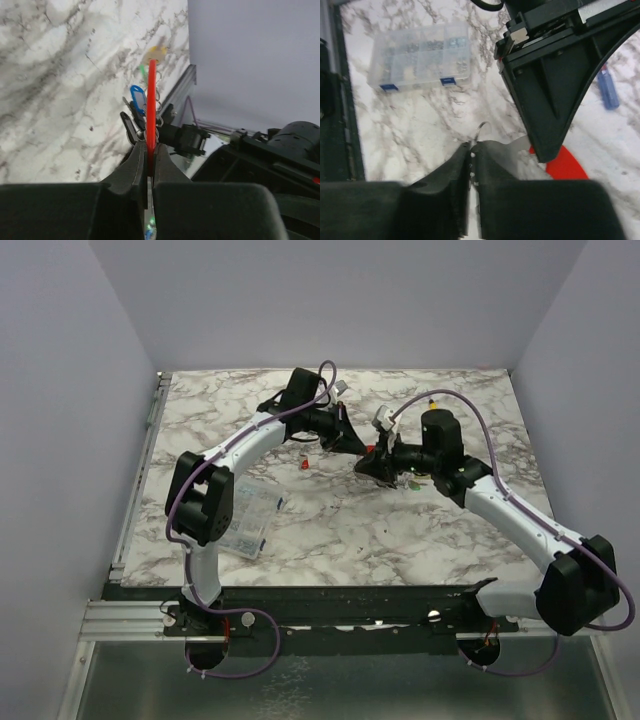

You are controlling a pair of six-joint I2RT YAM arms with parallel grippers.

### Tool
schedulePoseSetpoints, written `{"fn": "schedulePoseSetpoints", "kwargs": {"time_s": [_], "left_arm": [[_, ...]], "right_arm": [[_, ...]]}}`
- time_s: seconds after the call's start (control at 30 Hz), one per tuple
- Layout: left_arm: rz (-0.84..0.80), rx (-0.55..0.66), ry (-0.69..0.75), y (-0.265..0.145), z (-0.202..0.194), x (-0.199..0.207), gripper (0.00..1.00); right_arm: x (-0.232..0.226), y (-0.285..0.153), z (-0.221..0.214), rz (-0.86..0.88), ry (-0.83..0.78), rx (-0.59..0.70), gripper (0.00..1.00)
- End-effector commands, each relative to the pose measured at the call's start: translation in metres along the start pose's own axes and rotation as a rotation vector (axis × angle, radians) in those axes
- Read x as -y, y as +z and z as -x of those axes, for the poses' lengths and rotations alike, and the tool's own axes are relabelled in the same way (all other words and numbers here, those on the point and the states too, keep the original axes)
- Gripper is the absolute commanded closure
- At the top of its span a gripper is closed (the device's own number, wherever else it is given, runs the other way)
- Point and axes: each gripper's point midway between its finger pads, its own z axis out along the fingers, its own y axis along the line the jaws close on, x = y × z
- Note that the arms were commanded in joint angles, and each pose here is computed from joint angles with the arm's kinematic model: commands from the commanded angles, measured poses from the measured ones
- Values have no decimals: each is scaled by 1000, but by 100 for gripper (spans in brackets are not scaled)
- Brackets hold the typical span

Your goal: Remove the keys from the keyring

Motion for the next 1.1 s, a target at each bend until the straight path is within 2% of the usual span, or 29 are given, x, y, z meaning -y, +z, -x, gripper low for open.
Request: {"fn": "schedulePoseSetpoints", "kwargs": {"time_s": [0.0, 0.03, 0.07, 0.13, 0.17, 0.23, 0.37, 0.53, 0.63, 0.77, 0.9, 1.07], "left_arm": [[-10, 42, 164, -10, 7, 10, 100], [-9, 53, 204, -13, 8, 12, 100], [-7, 61, 264, -16, 7, 13, 100], [-21, 65, 353, -23, 4, 20, 100], [-36, 56, 398, -26, 1, 22, 100], [-44, 53, 470, -30, -4, 23, 100], [-5, 77, 625, -37, -8, 14, 100], [-28, 39, 811, -38, -27, 13, 100], [-63, -25, 951, -31, -55, 18, 100], [-43, -188, 1167, -12, -104, 3, 100], [-87, -284, 1241, 6, -136, -8, 100], [-134, -332, 1234, 35, -146, -18, 100]], "right_arm": [[-14, -12, 38, 49, -26, 73, 66], [-17, -16, 39, 56, -21, 69, 52], [-20, -19, 39, 58, -10, 58, 42], [-23, -28, 43, 53, 9, 39, 25], [-24, -33, 45, 52, 23, 27, 19], [-23, -45, 53, 38, 34, 22, 13], [-9, -68, 58, -22, 66, 32, 11], [25, -103, 52, -140, 182, 81, 11], [43, -119, 49, -230, 203, 91, 11], [50, -130, 45, -306, 212, 95, 10], [54, -136, 40, -372, 252, 95, 10], [54, -142, 33, -426, 283, 90, 10]]}}
